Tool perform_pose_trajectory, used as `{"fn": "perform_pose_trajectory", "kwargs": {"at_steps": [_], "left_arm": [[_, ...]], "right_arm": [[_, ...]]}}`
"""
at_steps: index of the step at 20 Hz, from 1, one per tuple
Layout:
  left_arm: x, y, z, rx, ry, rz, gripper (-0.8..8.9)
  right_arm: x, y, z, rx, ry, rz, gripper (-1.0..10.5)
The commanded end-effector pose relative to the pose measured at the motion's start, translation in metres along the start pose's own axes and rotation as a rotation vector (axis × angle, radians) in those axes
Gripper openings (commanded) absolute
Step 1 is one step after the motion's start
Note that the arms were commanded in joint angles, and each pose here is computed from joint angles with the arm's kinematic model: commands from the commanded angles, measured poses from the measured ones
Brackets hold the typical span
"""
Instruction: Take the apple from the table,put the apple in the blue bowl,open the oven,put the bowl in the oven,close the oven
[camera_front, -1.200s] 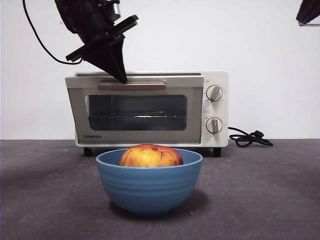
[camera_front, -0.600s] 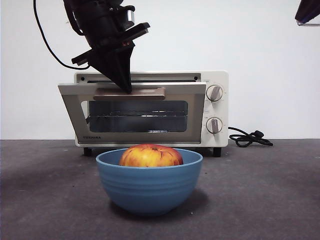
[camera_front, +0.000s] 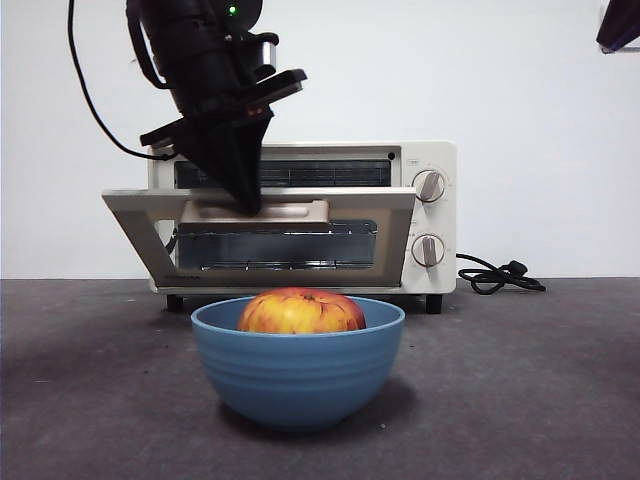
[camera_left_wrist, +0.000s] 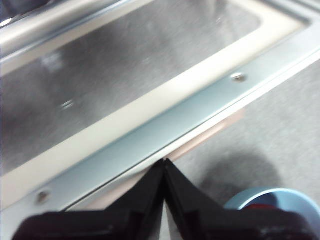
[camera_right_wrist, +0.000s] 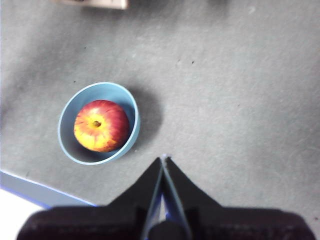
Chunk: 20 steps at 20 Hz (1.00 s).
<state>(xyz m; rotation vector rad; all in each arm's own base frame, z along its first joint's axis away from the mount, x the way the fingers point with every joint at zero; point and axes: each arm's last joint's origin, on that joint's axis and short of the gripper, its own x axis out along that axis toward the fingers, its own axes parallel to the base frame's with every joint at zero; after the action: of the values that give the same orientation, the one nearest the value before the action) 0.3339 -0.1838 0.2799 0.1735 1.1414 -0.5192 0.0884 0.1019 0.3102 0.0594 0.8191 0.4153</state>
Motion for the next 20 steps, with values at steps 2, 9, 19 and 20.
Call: {"fn": "perform_pose_trajectory", "kwargs": {"at_steps": [2,9,19,20], "left_arm": [[0.004,0.006,-0.003,-0.035,-0.047,0.043,-0.06],[0.023,0.0,-0.019,-0.036,-0.034,0.035,-0.06],[0.021,-0.003,-0.046,-0.054,-0.051,0.026,-0.06],[0.021,-0.005,-0.047,-0.05,-0.049,0.02,-0.06]], "right_arm": [[0.003,-0.001,-0.001,-0.043,-0.012,-0.029,-0.1],[0.003,-0.001,-0.001,-0.051,-0.013,-0.032,-0.1],[0.003,-0.001,-0.001,-0.049,-0.019,-0.029,-0.1],[0.003,-0.001,-0.001,-0.049,-0.019,-0.029,-0.1]]}}
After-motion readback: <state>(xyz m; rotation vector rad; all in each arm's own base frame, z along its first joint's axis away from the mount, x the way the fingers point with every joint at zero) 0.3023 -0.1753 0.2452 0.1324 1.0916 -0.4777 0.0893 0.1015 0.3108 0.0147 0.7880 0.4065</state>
